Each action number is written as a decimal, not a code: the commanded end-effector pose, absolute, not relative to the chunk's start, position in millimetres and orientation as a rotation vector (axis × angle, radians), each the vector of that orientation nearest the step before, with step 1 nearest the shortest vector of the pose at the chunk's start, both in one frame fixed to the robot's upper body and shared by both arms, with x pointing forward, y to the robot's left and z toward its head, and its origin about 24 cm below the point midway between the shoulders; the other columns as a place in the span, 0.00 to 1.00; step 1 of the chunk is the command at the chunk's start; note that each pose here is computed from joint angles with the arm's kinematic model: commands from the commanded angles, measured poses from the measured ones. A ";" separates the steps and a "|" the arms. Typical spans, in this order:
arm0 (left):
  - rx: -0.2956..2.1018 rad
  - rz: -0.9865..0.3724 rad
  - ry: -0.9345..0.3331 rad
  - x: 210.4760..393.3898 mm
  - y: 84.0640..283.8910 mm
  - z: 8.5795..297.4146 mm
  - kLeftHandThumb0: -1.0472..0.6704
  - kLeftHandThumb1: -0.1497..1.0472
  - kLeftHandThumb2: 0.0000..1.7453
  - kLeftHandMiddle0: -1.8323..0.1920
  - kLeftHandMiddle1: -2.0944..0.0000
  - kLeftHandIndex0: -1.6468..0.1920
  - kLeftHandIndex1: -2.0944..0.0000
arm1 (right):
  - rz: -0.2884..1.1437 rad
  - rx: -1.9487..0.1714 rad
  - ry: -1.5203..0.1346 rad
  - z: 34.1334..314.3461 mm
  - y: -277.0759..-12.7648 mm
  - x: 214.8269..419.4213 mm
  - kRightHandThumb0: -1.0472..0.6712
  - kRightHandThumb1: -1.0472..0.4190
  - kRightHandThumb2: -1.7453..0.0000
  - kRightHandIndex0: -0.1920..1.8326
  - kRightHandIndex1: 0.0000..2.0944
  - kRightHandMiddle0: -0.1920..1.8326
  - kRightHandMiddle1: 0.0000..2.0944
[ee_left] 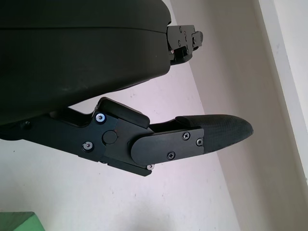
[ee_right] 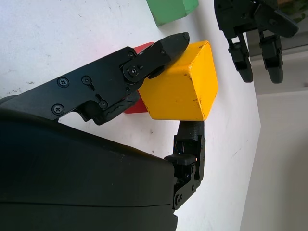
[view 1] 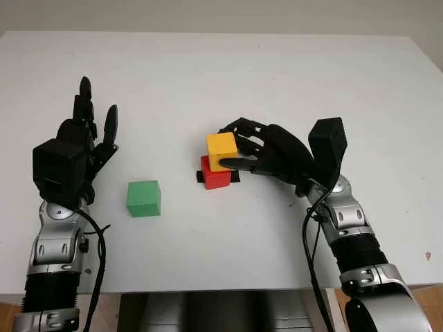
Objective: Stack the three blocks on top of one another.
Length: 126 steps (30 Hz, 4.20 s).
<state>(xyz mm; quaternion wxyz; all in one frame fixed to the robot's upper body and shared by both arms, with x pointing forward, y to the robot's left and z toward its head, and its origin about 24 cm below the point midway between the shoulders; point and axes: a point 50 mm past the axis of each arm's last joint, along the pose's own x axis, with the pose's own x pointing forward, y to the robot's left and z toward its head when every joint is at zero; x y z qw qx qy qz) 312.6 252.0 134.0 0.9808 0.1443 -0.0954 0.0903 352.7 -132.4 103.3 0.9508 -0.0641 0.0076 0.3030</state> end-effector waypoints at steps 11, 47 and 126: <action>0.290 0.175 -0.215 310.5 250.4 135.0 0.13 1.00 0.33 1.00 0.98 0.96 0.97 | 0.625 -0.149 0.021 103.7 -132.1 352.7 0.32 0.10 0.97 0.17 0.02 0.30 0.77; 0.291 0.185 -0.193 309.8 248.5 133.7 0.14 1.00 0.33 1.00 0.98 0.96 0.97 | 0.681 -0.150 0.058 105.5 -128.8 353.2 0.30 0.10 0.97 0.14 0.02 0.22 0.67; 1.577 -0.368 0.024 231.9 214.9 219.1 0.10 1.00 0.05 0.98 0.98 0.79 0.98 | 0.227 0.027 -0.104 135.0 -179.2 335.3 0.18 0.00 0.59 0.00 0.00 0.00 0.00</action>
